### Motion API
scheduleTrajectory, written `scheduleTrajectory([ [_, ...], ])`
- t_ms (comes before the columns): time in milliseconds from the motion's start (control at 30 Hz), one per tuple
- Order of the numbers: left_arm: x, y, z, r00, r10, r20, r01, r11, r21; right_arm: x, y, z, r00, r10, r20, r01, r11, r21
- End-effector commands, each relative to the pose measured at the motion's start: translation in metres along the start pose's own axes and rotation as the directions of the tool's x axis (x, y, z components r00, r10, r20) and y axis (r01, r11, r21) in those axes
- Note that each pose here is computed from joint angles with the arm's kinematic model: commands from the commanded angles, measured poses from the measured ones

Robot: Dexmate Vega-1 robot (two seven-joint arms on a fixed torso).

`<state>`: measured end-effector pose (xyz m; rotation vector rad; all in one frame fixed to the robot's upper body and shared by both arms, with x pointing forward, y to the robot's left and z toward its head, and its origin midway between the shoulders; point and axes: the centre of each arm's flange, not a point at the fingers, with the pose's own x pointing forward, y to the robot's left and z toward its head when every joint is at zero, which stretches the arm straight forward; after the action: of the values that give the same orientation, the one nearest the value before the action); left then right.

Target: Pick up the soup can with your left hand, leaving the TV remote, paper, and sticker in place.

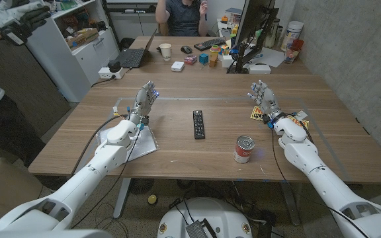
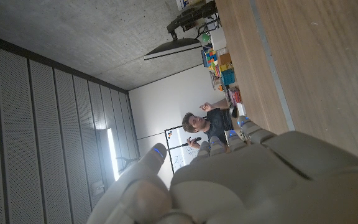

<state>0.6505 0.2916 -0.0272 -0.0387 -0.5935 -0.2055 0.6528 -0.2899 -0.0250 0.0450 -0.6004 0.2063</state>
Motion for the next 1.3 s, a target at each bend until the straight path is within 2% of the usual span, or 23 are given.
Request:
scheduleTrajectory([
  [33, 0.0001, -0.0007, 0.0011, 1.0, -0.006, 0.004, 0.006, 1.0, 0.005, 0.0002, 0.0002, -0.0022, 1.0, 0.002, -0.008, -0.002, 1.0, 0.001],
  [267, -0.0008, -0.0013, -0.0013, 1.0, -0.008, -0.001, 0.008, 1.0, 0.002, -0.0003, 0.0001, -0.0045, 1.0, 0.002, -0.01, -0.002, 1.0, 0.006],
  [1300, -0.0055, -0.0045, 0.0068, 1.0, -0.007, 0.021, 0.006, 1.0, 0.016, -0.0091, -0.0038, -0.0017, 1.0, -0.003, 0.001, 0.003, 1.0, 0.006],
])
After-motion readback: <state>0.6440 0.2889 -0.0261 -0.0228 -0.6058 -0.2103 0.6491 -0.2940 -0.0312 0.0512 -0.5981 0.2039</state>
